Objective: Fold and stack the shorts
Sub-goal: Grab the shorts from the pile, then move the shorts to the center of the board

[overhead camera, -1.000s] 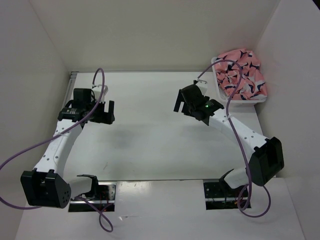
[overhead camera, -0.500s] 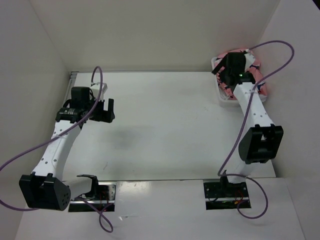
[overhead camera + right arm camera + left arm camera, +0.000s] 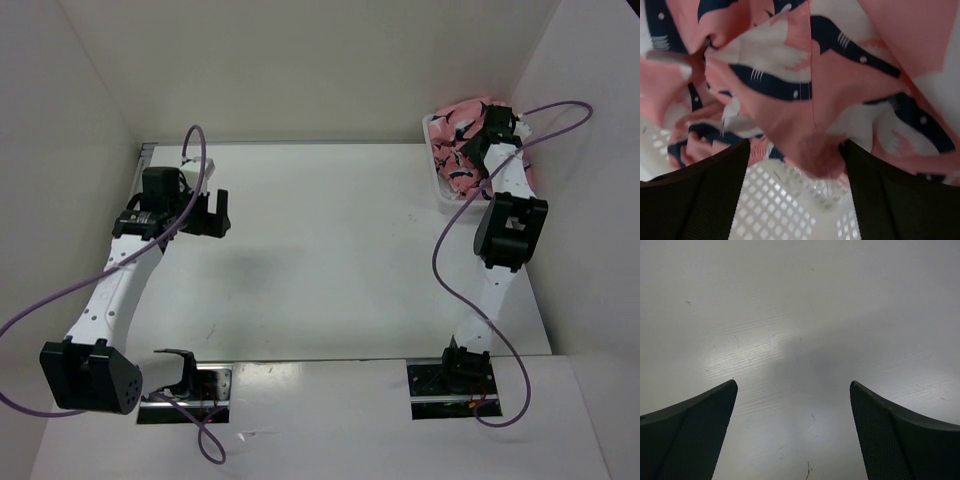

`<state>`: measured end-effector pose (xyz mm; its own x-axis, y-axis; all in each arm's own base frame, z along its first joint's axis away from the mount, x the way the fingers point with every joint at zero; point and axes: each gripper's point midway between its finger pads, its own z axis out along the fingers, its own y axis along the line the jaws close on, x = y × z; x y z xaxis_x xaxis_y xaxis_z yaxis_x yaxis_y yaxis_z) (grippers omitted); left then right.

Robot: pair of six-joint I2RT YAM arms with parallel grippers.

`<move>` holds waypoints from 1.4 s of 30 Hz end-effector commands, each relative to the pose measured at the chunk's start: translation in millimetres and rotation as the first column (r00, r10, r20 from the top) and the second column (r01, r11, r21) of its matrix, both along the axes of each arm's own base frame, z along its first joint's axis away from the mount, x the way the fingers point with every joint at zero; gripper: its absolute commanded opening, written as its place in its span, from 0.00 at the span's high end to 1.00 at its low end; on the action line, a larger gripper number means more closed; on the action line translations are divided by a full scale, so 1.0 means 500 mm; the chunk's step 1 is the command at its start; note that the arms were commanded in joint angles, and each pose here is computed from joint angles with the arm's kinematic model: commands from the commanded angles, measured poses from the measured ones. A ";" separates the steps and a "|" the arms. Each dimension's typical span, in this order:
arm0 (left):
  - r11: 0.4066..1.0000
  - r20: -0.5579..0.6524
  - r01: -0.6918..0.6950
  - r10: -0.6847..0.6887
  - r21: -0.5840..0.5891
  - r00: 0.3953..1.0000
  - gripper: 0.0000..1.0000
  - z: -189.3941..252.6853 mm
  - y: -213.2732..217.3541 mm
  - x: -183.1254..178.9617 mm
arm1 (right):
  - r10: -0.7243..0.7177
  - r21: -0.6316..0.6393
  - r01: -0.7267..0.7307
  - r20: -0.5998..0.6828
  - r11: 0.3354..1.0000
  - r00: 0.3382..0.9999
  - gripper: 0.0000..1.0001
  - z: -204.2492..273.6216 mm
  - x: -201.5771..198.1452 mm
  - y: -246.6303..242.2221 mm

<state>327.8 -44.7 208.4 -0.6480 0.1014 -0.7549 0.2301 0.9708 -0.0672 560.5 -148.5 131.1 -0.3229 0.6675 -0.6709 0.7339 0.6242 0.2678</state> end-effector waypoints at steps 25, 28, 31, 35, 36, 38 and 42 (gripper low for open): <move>1.000 0.206 0.018 -0.014 -0.019 0.978 0.00 0.145 -0.005 0.016 | 0.500 -0.276 -0.508 0.779 0.816 0.379 1.00 0.949 -0.275 0.600; 0.998 0.235 -0.055 0.054 -0.001 0.970 0.00 0.184 0.035 0.006 | 0.558 -0.299 -0.643 0.793 0.705 0.243 1.00 0.984 -0.353 0.710; 0.990 0.259 -0.139 0.126 0.031 0.958 0.00 0.212 0.072 -0.013 | 0.585 -0.290 -0.728 0.790 0.621 0.184 1.00 0.975 -0.406 0.766; 0.962 0.296 -0.261 0.227 0.080 0.928 0.00 0.244 0.123 -0.027 | 0.583 -0.246 -0.755 0.784 0.608 0.214 1.00 0.900 -0.443 0.752; 0.956 0.304 -0.284 0.248 0.078 0.920 0.00 0.251 0.137 -0.028 | 0.614 -0.197 -0.774 0.734 0.602 0.291 1.00 0.804 -0.409 0.766; 0.948 0.305 -0.307 0.269 0.081 0.914 0.00 0.252 0.150 -0.029 | 0.629 -0.144 -0.792 0.696 0.594 0.345 1.00 0.718 -0.374 0.761; 0.961 0.306 -0.270 0.240 0.057 0.921 0.00 0.252 0.138 -0.020 | 0.750 0.002 -0.850 0.472 0.526 0.465 0.20 0.401 -0.285 0.818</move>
